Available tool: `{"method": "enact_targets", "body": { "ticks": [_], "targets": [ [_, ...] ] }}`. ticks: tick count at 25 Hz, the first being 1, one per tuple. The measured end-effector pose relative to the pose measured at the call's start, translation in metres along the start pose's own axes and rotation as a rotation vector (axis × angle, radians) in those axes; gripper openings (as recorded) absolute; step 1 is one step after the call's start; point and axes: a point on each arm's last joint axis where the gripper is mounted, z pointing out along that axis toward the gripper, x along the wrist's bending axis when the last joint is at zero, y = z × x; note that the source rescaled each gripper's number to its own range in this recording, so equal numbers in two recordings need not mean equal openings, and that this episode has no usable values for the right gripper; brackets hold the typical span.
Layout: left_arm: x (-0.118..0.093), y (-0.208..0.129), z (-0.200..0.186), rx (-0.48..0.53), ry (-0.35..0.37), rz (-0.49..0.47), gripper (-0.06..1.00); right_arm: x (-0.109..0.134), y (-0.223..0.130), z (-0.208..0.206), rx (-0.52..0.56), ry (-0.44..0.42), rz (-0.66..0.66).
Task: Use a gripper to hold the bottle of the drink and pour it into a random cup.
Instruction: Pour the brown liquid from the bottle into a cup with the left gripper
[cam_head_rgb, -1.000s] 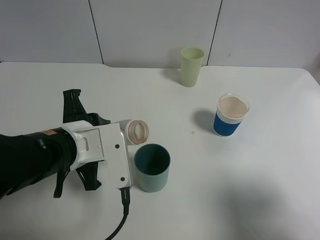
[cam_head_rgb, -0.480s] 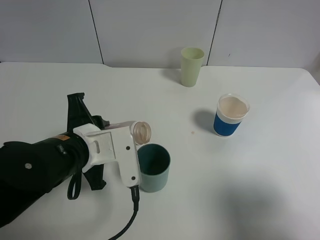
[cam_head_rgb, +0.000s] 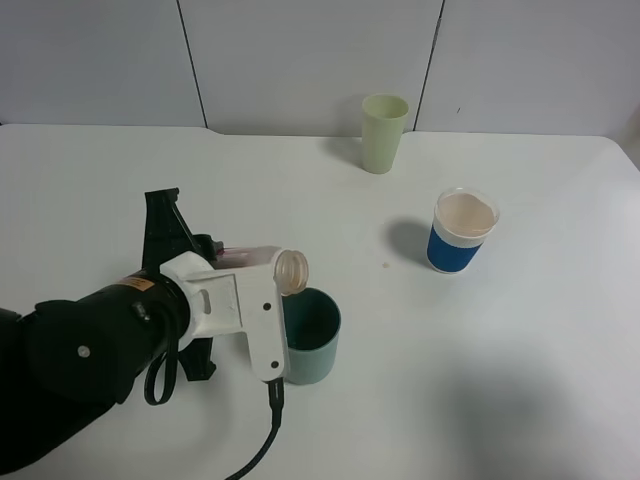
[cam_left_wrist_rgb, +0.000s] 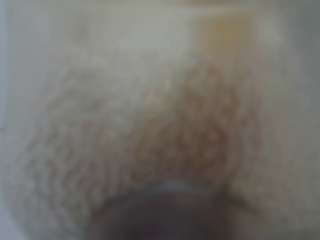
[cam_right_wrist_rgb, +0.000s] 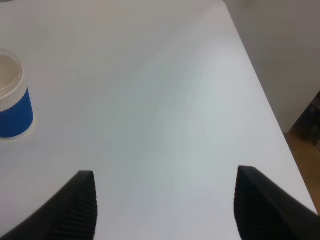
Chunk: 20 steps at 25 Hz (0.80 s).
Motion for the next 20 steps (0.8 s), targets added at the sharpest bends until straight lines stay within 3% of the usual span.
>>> {"method": "enact_targets", "body": {
  "ticks": [13,20],
  "targets": [
    [0.0068,0.0054,-0.0031,-0.043,0.097,0.065,0.04,0.0,0.0,0.0,0.0,0.0,0.0],
    [0.0069,0.0056,-0.0034,-0.043,0.102,0.097,0.04,0.0,0.0,0.0,0.0,0.0,0.0]
  ]
}}
